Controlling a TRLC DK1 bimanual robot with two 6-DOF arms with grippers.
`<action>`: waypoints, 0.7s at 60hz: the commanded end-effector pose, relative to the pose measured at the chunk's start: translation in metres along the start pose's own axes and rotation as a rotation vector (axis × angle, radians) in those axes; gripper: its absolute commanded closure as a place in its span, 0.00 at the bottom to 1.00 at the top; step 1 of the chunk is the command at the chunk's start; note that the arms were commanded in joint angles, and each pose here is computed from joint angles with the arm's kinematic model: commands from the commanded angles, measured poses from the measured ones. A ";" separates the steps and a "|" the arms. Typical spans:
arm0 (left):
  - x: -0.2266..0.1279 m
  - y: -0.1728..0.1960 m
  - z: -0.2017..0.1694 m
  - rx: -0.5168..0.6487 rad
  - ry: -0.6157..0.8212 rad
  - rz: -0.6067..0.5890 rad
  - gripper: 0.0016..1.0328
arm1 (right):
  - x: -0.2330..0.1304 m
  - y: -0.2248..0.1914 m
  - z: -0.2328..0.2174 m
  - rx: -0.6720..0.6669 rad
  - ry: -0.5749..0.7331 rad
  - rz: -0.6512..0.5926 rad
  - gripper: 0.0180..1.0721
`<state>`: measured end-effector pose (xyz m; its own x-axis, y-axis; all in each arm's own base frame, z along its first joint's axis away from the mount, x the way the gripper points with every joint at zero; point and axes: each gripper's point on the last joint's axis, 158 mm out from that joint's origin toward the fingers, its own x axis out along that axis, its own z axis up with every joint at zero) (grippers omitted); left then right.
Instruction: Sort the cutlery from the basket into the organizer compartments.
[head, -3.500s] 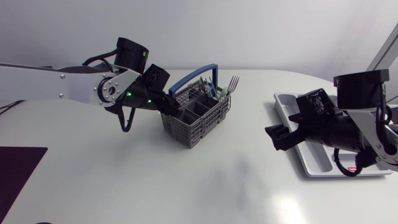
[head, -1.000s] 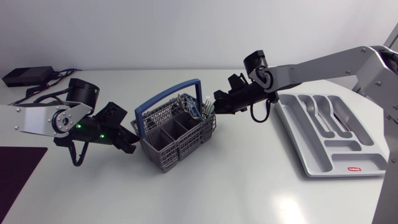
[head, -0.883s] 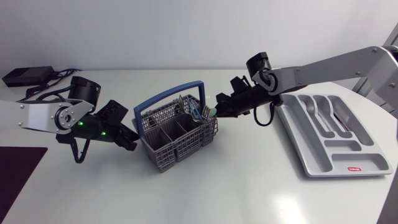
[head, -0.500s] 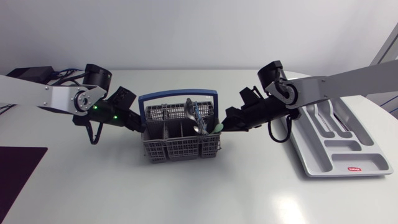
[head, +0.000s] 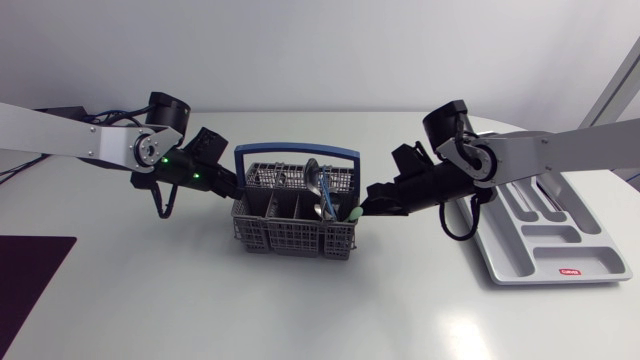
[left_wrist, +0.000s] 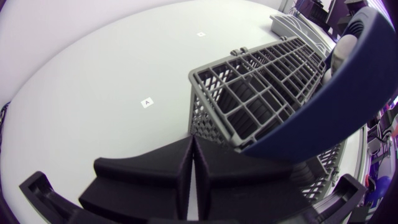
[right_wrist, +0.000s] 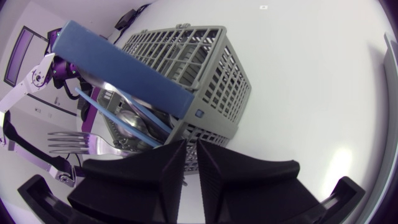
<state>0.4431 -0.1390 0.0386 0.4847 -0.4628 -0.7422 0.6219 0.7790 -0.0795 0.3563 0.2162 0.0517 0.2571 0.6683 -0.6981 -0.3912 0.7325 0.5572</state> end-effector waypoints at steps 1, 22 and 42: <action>-0.009 0.003 -0.010 -0.016 0.007 0.000 0.97 | -0.001 -0.002 -0.006 -0.020 -0.005 -0.013 0.82; -0.022 -0.028 -0.020 0.028 0.010 -0.030 0.97 | 0.005 -0.002 0.022 -0.042 -0.048 -0.040 0.82; -0.018 -0.050 -0.022 0.061 0.022 -0.065 0.97 | 0.005 -0.012 0.038 -0.030 -0.074 -0.059 0.82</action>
<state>0.4048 -0.1469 0.0455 0.4662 -0.4731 -0.7475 0.6501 0.7563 -0.0732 0.3855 0.2130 0.0545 0.3277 0.6281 -0.7058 -0.3962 0.7695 0.5009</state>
